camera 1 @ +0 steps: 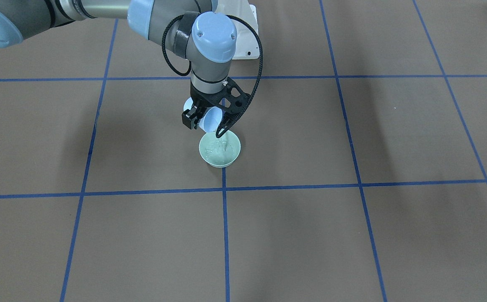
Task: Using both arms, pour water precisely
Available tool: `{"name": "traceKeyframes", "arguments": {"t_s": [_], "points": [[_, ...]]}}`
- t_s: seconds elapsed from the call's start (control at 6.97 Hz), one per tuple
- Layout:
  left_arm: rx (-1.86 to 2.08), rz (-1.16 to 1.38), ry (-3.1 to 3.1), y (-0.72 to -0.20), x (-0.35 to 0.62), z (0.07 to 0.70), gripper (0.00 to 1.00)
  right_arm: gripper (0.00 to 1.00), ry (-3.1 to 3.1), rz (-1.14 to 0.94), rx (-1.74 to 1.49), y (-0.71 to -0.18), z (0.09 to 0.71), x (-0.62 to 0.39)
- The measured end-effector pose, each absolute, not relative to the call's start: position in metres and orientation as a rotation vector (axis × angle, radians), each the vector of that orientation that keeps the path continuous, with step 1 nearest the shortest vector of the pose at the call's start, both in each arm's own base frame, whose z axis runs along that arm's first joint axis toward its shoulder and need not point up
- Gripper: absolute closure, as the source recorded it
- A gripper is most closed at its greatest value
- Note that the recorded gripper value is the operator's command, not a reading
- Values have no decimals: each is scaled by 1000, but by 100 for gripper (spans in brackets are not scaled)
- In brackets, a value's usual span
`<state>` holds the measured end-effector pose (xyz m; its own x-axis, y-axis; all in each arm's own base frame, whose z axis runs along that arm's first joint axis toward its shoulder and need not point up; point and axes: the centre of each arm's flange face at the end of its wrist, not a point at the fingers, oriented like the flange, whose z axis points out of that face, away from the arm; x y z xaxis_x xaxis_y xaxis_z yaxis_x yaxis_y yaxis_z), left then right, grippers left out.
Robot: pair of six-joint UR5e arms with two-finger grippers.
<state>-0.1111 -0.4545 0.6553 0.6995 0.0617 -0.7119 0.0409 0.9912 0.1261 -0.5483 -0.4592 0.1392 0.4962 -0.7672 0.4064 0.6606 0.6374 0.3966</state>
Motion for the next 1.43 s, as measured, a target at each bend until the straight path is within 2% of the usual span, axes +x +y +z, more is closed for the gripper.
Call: {"name": "traceKeyframes", "arguments": {"t_s": [1.43], "points": [[149,17,795,-461,-112,649,0,100,-358,-829,-24,-485,108,-597]]}}
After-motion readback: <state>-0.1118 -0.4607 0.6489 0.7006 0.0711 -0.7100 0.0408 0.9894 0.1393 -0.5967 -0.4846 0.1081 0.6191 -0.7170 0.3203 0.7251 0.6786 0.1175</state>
